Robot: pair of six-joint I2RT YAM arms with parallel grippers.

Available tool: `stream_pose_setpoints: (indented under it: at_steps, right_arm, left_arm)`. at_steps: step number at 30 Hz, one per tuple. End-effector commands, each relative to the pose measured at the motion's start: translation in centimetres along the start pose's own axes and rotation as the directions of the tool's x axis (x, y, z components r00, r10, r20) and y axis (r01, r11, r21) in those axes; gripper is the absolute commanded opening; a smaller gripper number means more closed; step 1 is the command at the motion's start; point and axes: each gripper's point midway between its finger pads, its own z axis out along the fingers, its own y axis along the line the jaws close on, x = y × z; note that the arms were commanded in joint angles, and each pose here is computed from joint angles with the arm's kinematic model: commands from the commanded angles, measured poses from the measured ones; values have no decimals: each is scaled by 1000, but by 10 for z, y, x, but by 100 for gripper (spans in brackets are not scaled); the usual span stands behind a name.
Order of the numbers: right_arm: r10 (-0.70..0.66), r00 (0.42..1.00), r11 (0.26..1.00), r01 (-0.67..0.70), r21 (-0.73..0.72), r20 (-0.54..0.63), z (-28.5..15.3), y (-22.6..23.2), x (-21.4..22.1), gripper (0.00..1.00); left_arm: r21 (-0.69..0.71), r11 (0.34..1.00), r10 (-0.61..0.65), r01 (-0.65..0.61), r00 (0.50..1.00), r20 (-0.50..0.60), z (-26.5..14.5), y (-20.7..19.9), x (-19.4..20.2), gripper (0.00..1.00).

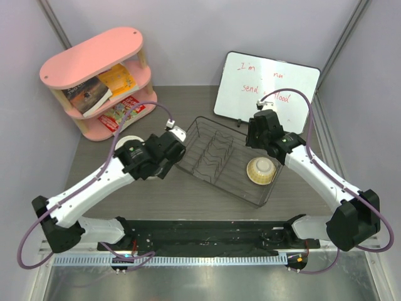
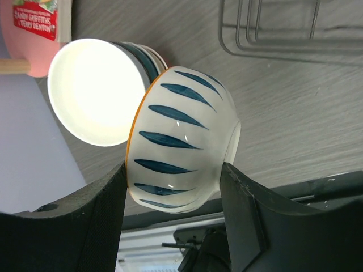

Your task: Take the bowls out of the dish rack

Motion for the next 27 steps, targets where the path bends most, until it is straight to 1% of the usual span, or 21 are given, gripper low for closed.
stream_pose_setpoints:
  at_steps: [1, 5, 7, 9, 10, 11, 12, 13, 16, 17, 20, 22, 23, 25, 27]
  right_arm:
    - [22, 999, 1000, -21, -12, 48, -6, 3, -15, 39]
    - [20, 999, 1000, -20, -6, 50, -7, 1, -14, 39]
    - [17, 999, 1000, -16, -8, 42, -5, 1, -12, 39]
    - [18, 999, 1000, -18, -10, 35, -4, 2, -11, 39]
    - [17, 999, 1000, -17, -13, 34, -4, 2, -10, 39]
    - [18, 999, 1000, -18, -12, 35, -3, 2, -10, 39]
    - [17, 999, 1000, -16, -14, 32, -4, 2, -10, 39]
    - [20, 999, 1000, -19, -12, 36, -4, 2, -10, 39]
    - [12, 999, 1000, -12, -9, 42, -6, 0, -10, 39]
    - [12, 999, 1000, -12, -3, 42, -6, -2, -9, 39]
    - [2, 999, 1000, -1, 0, 41, -7, -4, -7, 40]
    - [1, 999, 1000, -1, 2, 40, -8, -5, -5, 40]
    - [0, 999, 1000, 0, 3, 39, -7, -6, -5, 40]
    - [-1, 999, 1000, 1, 0, 38, -7, -5, -4, 40]
    - [0, 999, 1000, 1, -7, 37, -8, -4, -4, 39]
  left_arm:
    - [-37, 997, 72, -74, 996, -53, 9, -8, 6, 0]
    - [-18, 1000, 20, -21, 998, -68, 11, -19, 8, 0]
    - [-29, 999, -23, 20, 994, -104, 15, -26, 16, 0]
    - [-56, 998, -4, -3, 991, -131, 21, -36, 23, 0]
    - [-78, 997, -36, 25, 990, -135, 23, -40, 25, 0]
    - [-98, 995, -18, 3, 988, -151, 27, -46, 30, 0]
    - [-120, 993, -29, 10, 987, -155, 28, -47, 32, 0]
    - [-141, 989, -71, 49, 985, -158, 31, -50, 34, 0]
    - [-161, 981, -133, 105, 976, -170, 37, -58, 44, 0]
    - [-176, 972, -183, 154, 970, -162, 38, -61, 47, 0]
    - [-250, 950, -228, 188, 964, -140, 41, -52, 54, 0]
    - [-321, 936, -200, 143, 968, -153, 43, -43, 59, 0]
    - [-354, 924, -206, 143, 967, -149, 44, -41, 59, 0]
    - [-448, 893, -135, 44, 976, -173, 45, -30, 61, 0]
    - [-494, 869, -113, 1, 974, -198, 47, -26, 65, 0]
